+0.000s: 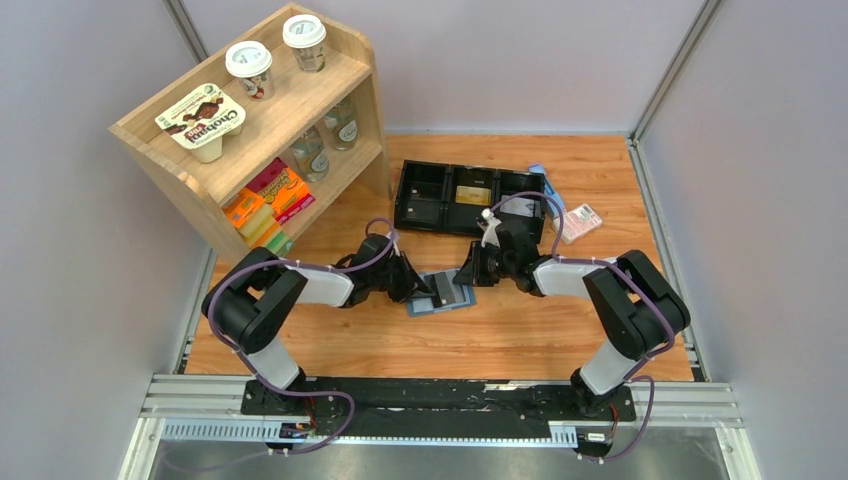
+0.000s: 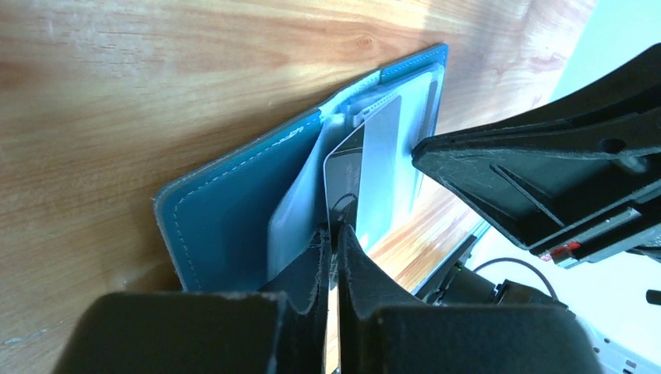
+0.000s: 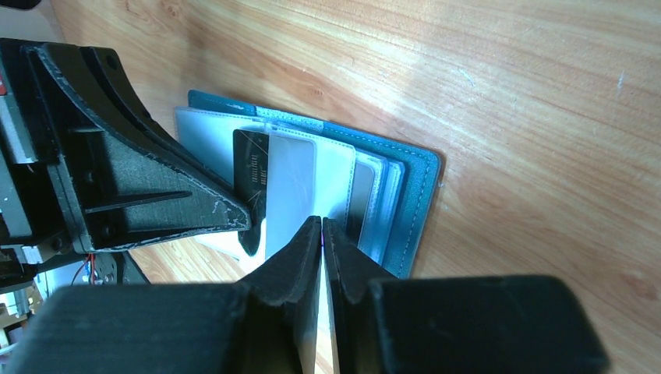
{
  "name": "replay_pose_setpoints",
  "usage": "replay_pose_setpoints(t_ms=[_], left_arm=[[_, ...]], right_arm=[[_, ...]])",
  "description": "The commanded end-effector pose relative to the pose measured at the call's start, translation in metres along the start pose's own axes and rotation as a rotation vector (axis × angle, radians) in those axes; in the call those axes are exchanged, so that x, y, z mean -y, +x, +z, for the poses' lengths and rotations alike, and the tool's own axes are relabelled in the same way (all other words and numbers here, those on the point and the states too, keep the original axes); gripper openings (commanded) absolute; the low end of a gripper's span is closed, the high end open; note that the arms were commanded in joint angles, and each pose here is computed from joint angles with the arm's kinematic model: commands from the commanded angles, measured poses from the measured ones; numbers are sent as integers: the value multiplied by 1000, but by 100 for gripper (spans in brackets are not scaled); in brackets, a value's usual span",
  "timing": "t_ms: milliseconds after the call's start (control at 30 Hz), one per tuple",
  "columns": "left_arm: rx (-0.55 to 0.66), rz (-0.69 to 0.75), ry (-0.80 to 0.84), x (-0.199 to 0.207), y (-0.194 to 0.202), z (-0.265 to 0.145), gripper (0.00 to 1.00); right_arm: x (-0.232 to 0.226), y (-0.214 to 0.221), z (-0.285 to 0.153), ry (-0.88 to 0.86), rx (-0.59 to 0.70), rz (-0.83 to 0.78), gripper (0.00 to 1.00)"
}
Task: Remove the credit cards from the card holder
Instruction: Remove the credit card from the card holder, then place the credit card in the storage box.
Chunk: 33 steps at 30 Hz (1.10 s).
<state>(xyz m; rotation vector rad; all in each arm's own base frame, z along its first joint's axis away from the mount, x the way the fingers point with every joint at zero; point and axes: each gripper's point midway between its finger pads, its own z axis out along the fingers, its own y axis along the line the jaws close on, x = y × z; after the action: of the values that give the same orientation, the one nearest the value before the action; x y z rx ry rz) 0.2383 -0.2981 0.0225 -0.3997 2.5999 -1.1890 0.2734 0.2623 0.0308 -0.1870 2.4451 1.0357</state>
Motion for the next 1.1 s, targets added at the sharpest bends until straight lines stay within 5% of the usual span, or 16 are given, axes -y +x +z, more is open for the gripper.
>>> replay_pose_setpoints(t_ms=[0, 433, 700, 1067], left_arm=[[48, 24, -28, -5, -5, -7, 1], [71, 244, -191, -28, -6, -47, 0], [79, 509, -196, 1, -18, -86, 0], [-14, 979, 56, 86, -10, -140, 0]], right_arm=[[29, 28, 0, 97, -73, 33, 13], [18, 16, -5, 83, -55, 8, 14], [-15, -14, -25, 22, 1, -47, 21], [-100, -56, -80, -223, 97, -326, 51]])
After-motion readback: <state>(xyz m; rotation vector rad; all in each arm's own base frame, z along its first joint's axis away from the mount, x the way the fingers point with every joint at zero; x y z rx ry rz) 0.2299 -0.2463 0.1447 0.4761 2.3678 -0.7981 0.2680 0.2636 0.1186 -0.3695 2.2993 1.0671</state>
